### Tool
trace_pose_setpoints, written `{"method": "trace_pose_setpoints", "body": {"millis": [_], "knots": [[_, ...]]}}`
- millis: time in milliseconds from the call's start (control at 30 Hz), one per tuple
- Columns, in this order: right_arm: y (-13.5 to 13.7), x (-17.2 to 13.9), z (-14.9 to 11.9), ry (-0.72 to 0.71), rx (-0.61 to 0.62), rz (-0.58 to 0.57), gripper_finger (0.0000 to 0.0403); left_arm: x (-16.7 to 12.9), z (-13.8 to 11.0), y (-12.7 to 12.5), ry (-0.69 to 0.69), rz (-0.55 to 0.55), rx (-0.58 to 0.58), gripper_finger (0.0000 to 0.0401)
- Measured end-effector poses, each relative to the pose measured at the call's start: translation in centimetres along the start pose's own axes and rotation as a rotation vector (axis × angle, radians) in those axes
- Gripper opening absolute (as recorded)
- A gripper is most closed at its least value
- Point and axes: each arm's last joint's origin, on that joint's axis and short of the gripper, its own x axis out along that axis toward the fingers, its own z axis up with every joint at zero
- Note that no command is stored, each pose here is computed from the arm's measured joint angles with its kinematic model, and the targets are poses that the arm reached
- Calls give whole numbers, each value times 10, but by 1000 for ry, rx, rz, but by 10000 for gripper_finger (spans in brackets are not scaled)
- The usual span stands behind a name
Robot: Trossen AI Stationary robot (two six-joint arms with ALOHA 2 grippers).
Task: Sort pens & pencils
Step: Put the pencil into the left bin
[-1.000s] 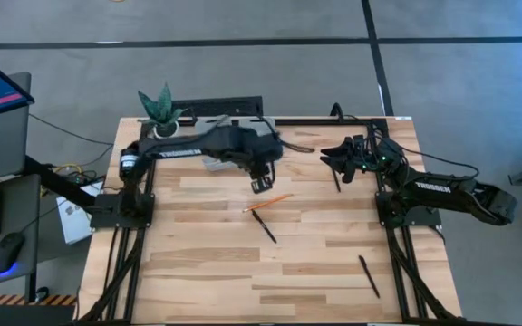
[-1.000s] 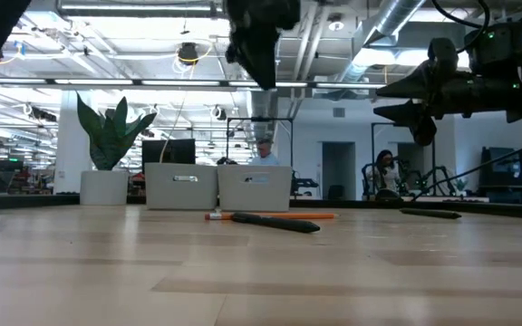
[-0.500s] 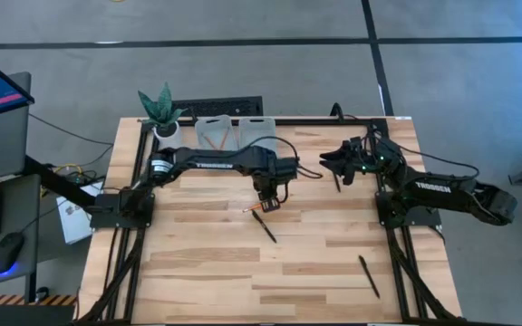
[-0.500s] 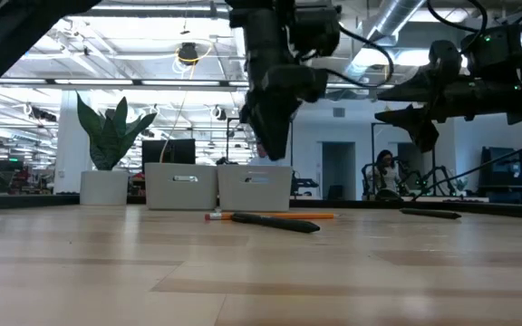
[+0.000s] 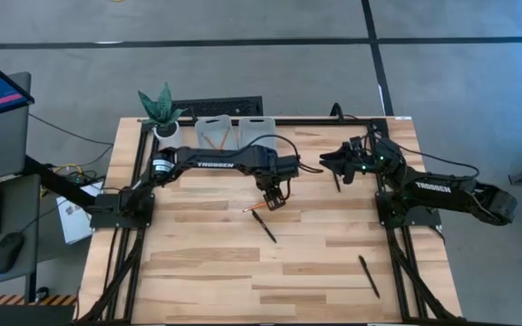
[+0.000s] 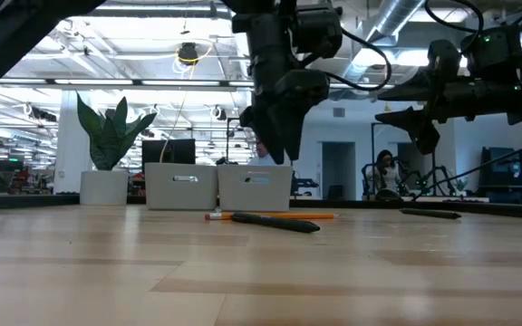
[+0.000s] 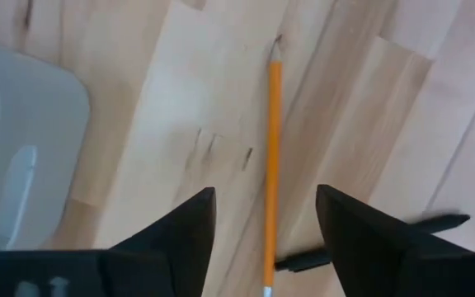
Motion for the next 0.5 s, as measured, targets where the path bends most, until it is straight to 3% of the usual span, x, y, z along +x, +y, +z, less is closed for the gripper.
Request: {"method": "trace_pose_setpoints", "body": {"millis": [200,400,500], "knots": [[0,0,0,-1,10,0,217,7,1,-1,-18,44,-1,210],[0,0,0,3,22,-2,217,42,1,-2,49,54,31,211],[0,0,0,4,22,-2,217,58,-1,-5,96,6,33,211]]}}
